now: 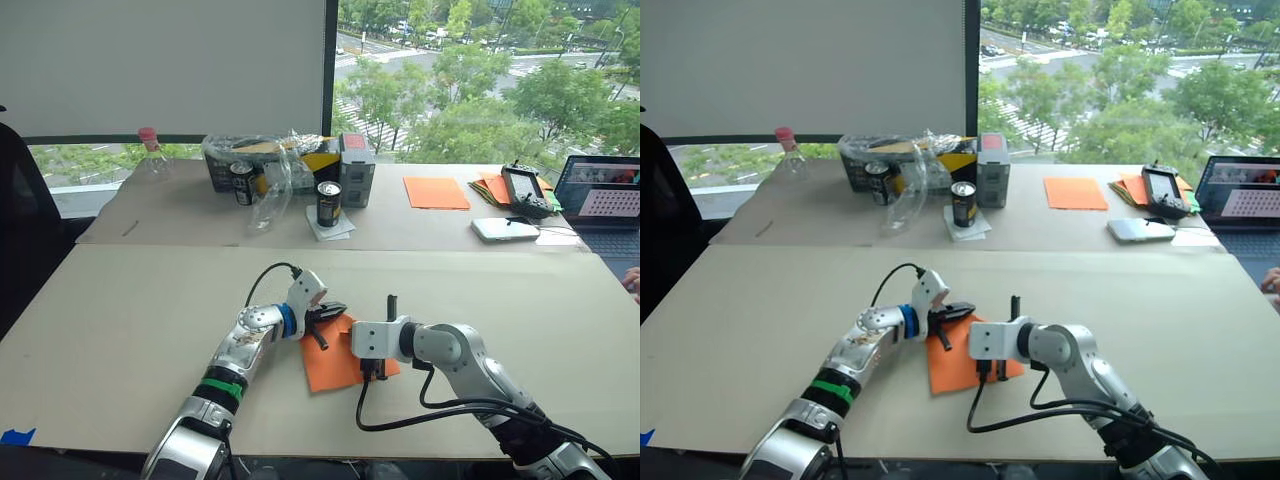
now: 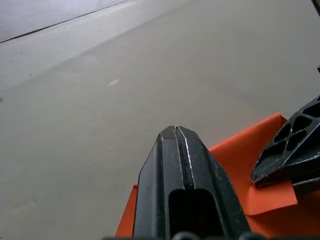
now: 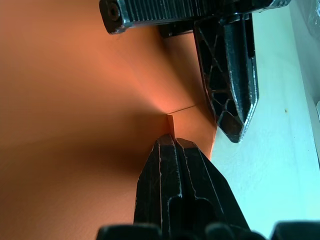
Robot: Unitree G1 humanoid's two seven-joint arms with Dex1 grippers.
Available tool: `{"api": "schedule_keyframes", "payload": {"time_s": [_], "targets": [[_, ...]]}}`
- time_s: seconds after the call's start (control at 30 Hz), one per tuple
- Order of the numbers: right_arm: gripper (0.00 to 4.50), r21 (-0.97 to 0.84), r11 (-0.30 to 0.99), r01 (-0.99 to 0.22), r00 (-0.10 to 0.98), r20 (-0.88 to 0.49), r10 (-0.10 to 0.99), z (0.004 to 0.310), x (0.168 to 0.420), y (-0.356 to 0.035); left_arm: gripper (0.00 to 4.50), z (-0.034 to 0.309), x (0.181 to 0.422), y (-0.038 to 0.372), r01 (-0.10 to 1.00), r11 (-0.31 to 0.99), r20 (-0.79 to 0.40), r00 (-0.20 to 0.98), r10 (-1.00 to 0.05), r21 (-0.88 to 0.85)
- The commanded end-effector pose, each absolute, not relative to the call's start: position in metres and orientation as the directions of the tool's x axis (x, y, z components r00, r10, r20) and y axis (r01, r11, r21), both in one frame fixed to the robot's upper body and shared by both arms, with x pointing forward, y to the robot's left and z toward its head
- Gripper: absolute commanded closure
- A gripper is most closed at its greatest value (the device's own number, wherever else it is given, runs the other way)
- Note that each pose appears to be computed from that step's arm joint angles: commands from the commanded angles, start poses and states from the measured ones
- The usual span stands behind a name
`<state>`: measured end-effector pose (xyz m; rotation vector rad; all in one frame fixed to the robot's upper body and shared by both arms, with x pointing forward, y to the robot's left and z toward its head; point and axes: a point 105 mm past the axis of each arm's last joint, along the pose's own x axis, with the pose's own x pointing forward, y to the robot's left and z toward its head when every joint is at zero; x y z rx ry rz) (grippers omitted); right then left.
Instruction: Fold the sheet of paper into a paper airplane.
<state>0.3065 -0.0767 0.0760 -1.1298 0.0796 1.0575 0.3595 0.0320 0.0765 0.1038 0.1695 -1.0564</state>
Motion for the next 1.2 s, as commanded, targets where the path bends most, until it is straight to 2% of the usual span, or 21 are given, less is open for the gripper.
{"api": "schedule_keyframes", "payload": {"time_s": [0.03,0.4,0.6,0.67,0.77,0.87,1.0,1.13,1.2], "targets": [[4.47,-0.581,-0.005,-0.814,0.472,-0.667,0.577,0.037,0.296,-0.088,4.50,0.086,0.356,0.032,0.889,0.457,-0.169,0.455,-0.874,0.032],[4.47,-0.596,-0.005,-0.803,0.484,-0.657,0.579,0.040,0.298,-0.086,4.50,0.046,0.358,0.043,0.868,0.495,-0.357,0.472,-0.806,0.032],[2.61,-0.655,-0.017,-0.756,0.518,-0.614,0.596,0.059,0.296,-0.092,4.50,0.039,0.359,0.041,0.876,0.481,-0.387,0.455,-0.802,0.034],[1.90,-0.646,0.014,-0.764,0.522,-0.605,0.601,0.071,0.290,-0.099,4.50,0.038,0.359,0.042,0.877,0.480,-0.389,0.453,-0.802,0.031],[1.90,-0.628,0.071,-0.775,0.533,-0.589,0.607,0.085,0.287,-0.106,4.50,0.036,0.358,0.043,0.877,0.479,-0.394,0.451,-0.801,0.030],[1.90,-0.596,0.206,-0.776,0.559,-0.498,0.663,0.117,0.291,-0.102,4.50,0.033,0.356,0.044,0.879,0.475,-0.401,0.447,-0.800,0.032],[3.03,-0.526,0.329,-0.784,0.569,-0.400,0.718,0.151,0.296,-0.091,4.50,0.033,0.355,0.043,0.880,0.474,-0.402,0.447,-0.799,0.035],[4.48,-0.471,0.371,-0.800,0.566,-0.390,0.726,0.150,0.297,-0.083,4.50,0.032,0.356,0.044,0.879,0.474,-0.405,0.449,-0.796,0.042],[4.48,-0.435,0.426,-0.793,0.591,-0.381,0.711,0.144,0.303,-0.082,4.50,0.032,0.356,0.044,0.879,0.474,-0.406,0.449,-0.796,0.043]]}}
